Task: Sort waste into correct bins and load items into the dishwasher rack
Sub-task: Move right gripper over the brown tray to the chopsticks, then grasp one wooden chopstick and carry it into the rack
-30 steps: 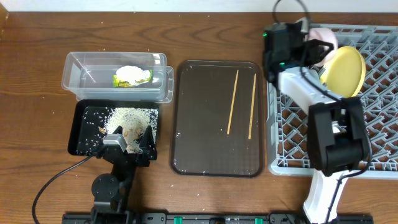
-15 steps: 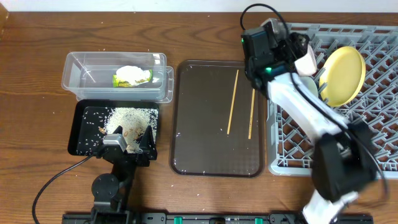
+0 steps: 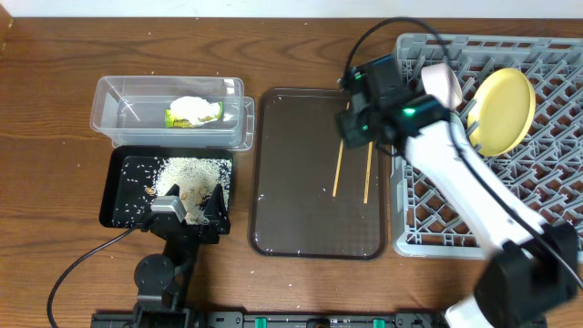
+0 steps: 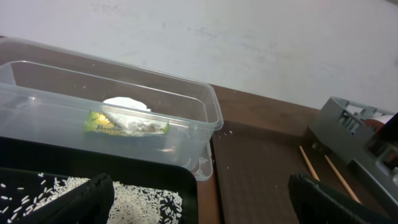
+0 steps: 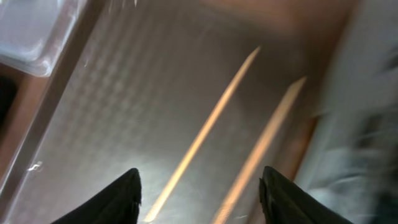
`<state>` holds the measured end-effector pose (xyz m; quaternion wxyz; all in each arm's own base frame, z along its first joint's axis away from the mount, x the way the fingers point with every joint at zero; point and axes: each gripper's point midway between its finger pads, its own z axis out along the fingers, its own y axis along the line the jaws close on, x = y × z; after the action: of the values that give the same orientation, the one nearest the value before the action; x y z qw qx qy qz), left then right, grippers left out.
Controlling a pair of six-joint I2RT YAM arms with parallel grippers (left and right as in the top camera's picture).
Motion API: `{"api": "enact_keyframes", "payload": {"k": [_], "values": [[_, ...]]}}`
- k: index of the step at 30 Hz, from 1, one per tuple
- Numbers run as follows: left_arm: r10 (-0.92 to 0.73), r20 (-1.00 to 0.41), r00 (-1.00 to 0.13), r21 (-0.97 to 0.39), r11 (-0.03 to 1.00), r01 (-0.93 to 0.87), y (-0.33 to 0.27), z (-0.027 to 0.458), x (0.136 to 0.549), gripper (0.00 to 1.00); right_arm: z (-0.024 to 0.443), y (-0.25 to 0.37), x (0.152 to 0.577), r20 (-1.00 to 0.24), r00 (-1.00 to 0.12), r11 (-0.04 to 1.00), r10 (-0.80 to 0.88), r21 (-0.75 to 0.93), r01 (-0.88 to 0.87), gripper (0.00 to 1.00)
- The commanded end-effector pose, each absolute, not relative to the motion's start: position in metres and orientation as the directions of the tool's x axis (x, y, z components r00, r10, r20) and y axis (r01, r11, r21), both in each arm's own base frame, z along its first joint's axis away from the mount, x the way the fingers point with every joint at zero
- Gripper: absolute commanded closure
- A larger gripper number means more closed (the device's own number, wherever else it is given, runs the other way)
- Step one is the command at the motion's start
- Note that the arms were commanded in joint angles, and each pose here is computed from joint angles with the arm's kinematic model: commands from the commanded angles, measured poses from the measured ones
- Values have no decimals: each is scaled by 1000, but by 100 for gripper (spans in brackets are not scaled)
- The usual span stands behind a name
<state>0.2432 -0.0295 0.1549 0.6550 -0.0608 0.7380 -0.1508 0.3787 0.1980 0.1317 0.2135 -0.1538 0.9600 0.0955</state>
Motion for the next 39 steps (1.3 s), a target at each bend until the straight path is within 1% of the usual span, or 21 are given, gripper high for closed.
{"api": "enact_keyframes", "payload": {"k": [1,2,4,5,8,10,15,19,21,24,26,27,29,32,34,36,39], "values": [[-270,-947,-173,-290,951,107,-31,141,242,8,87,217,361,-280,-954,961,-108,217,-172,48],[-270,-947,-174,-290,951,107,-31,141,242,8,76,216,360,-249,-966,969,-74,212,-129,53],[-270,-947,-173,-290,951,107,-31,141,242,8,54,215,357,-188,-982,978,-13,200,-51,57],[-270,-947,-174,-290,951,107,-31,141,242,8,44,214,356,-160,-987,981,9,193,-22,63],[-270,-947,-174,-290,951,107,-31,141,242,8,19,212,352,-98,-993,984,63,172,45,72],[-270,-947,-173,-290,951,107,-31,141,242,8,12,211,350,-80,-994,985,69,162,55,84],[-270,-947,-173,-290,951,107,-31,141,242,8,13,210,351,-88,-994,986,67,157,53,84],[-270,-947,-173,-290,951,107,-31,141,242,8,10,203,352,-98,-993,992,65,114,54,78],[-270,-947,-174,-290,951,107,-31,141,242,8,5,202,350,-88,-994,993,63,103,54,78],[-270,-947,-173,-290,951,107,-31,141,242,8,-7,201,348,-76,-996,996,54,72,49,85],[-270,-947,-173,-290,951,107,-31,141,242,8,-13,198,347,-69,-996,997,53,53,49,98],[-270,-947,-174,-290,951,107,-31,141,242,8,-13,198,347,-68,-996,997,54,54,50,99],[-270,-947,-173,-290,951,107,-31,141,242,8,-5,197,351,-78,-996,996,50,72,44,99],[-270,-947,-173,-290,951,107,-31,141,242,8,27,203,363,-140,-990,988,-22,151,-43,99],[-270,-947,-173,-290,951,107,-31,141,242,8,64,201,374,-229,-969,971,-90,197,-137,99],[-270,-947,-173,-290,951,107,-31,141,242,8,102,189,385,-331,-935,960,-128,196,-200,99],[-270,-947,-174,-290,951,107,-31,141,242,8,152,159,397,-459,-879,957,-129,175,-233,99]]}}
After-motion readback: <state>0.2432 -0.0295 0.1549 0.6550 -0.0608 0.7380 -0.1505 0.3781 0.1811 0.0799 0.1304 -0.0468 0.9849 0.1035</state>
